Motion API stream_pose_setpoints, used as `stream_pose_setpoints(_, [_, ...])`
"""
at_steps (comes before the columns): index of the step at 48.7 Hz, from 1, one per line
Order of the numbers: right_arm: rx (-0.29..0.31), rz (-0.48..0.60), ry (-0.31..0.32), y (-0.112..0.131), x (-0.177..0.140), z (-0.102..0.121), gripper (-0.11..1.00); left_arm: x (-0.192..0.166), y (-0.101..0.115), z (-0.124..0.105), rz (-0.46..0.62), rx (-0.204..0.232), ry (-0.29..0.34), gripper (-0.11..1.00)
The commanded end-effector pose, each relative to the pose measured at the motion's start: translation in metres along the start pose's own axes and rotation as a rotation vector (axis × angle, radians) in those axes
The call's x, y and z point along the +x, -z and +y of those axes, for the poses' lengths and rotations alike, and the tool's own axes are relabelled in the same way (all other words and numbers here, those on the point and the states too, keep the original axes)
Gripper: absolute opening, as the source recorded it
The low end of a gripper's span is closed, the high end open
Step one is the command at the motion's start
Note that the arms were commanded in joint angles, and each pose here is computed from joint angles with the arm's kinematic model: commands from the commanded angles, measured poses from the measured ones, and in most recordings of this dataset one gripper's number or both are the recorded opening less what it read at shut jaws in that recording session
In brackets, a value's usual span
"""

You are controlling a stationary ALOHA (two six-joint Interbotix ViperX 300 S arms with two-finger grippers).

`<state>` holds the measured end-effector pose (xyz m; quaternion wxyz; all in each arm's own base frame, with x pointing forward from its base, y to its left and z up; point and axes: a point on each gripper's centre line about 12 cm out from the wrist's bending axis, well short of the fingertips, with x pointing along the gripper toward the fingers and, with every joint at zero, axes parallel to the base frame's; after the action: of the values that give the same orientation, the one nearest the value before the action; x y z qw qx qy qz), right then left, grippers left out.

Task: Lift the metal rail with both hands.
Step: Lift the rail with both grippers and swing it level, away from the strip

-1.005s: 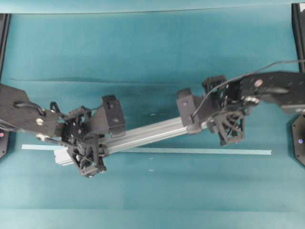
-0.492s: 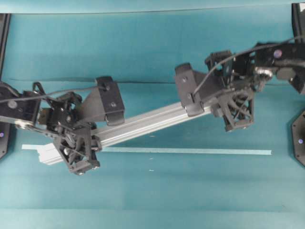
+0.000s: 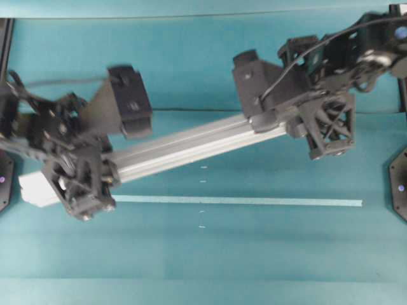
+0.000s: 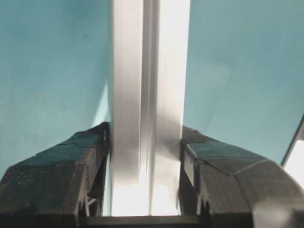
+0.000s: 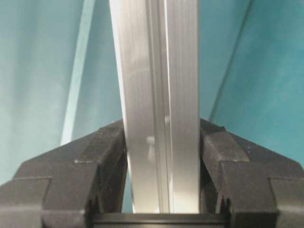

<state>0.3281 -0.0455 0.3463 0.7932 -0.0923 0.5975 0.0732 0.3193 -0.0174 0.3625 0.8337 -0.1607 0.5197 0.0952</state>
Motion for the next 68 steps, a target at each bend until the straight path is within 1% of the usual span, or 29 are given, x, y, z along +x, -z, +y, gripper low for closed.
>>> stream_pose_setpoints(1, [0.036, -0.088, 0.021, -0.007, -0.030, 0.004, 0.41, -0.033, -0.015, 0.007, -0.085, -0.012, 0.015, 0.35])
stream_pose_setpoints(5, [0.079, -0.101, 0.019, -0.006, -0.041, 0.008, 0.41, -0.044, -0.020, 0.014, -0.094, 0.014, 0.002, 0.35])
stream_pose_setpoints(10, [0.131, -0.109, 0.010, -0.003, -0.055, 0.016, 0.41, -0.051, -0.025, 0.023, -0.104, 0.031, -0.014, 0.35])
stream_pose_setpoints(16, [0.163, -0.123, 0.005, 0.000, -0.070, 0.024, 0.41, -0.058, -0.032, 0.031, -0.123, 0.044, -0.025, 0.35])
stream_pose_setpoints(25, [0.202, -0.161, 0.006, 0.004, -0.093, 0.029, 0.41, -0.071, -0.039, 0.038, -0.144, 0.063, -0.038, 0.35])
stream_pose_setpoints(29, [0.230, -0.164, 0.003, 0.002, -0.098, 0.029, 0.41, -0.079, -0.043, 0.037, -0.147, 0.081, -0.041, 0.35])
stream_pose_setpoints(35, [0.262, -0.176, 0.001, 0.000, -0.107, 0.030, 0.41, -0.087, -0.051, 0.035, -0.135, 0.097, -0.046, 0.35])
stream_pose_setpoints(43, [0.280, -0.217, -0.005, -0.003, -0.124, 0.033, 0.40, -0.094, -0.056, 0.033, -0.080, 0.108, -0.060, 0.35])
stream_pose_setpoints(47, [0.275, -0.223, -0.006, -0.004, -0.128, 0.034, 0.40, -0.096, -0.059, 0.033, -0.056, 0.125, -0.071, 0.35])
stream_pose_setpoints(52, [0.275, -0.220, -0.008, -0.004, -0.128, 0.035, 0.40, -0.100, -0.064, 0.032, -0.052, 0.148, -0.075, 0.35])
stream_pose_setpoints(57, [0.274, -0.208, -0.011, -0.004, -0.124, 0.036, 0.40, -0.101, -0.068, 0.031, -0.057, 0.156, -0.074, 0.35])
stream_pose_setpoints(68, [0.275, -0.202, -0.012, -0.003, -0.123, 0.036, 0.40, -0.104, -0.069, 0.031, -0.069, 0.153, -0.072, 0.35])
